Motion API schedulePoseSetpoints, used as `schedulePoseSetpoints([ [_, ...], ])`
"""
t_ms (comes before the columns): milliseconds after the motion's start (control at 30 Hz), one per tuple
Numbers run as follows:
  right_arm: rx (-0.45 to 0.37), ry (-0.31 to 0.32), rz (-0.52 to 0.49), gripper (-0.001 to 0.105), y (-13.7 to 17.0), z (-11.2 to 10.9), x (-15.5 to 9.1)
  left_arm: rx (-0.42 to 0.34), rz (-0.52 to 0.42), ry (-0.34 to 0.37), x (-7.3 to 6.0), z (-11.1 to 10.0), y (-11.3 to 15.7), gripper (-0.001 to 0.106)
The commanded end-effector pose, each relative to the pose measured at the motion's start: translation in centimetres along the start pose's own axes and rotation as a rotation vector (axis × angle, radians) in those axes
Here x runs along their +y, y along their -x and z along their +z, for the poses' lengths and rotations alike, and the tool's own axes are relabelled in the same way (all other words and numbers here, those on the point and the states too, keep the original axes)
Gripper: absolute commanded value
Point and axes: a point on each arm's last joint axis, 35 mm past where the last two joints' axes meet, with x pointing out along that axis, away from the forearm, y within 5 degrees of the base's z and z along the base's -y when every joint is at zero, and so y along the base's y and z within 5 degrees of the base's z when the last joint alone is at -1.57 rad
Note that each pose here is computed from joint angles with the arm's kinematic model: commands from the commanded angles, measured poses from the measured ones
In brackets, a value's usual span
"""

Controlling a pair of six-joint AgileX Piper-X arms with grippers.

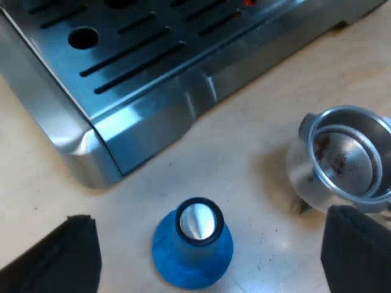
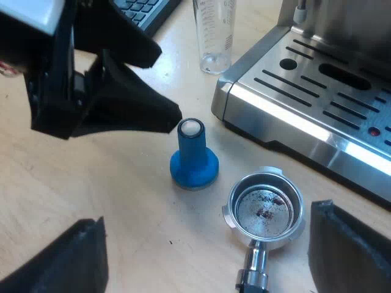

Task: Grind coffee beans and then tamp

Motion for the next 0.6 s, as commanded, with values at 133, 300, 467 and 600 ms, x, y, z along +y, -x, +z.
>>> schedulePoseSetpoints([
  [133, -0.008, -0.004, 0.003, 0.070, 0.1, 0.2, -0.1, 0.018, 0.016, 0.000, 0.4, 0.1, -1.1, 0.077],
  [300, -0.008, -0.024, 0.003, 0.070, 0.1, 0.2, -0.1, 0.035, -0.003, 0.005, 0.7, 0.1, -2.3, 0.077],
  [467, -0.008, -0.027, 0.003, 0.070, 0.1, 0.2, -0.1, 0.052, -0.002, 0.010, 1.0, 0.0, -3.3, 0.077],
  [600, -0.008, -0.027, 0.003, 0.070, 0.1, 0.2, -0.1, 0.065, -0.001, 0.013, 1.2, -0.2, -4.1, 0.077],
])
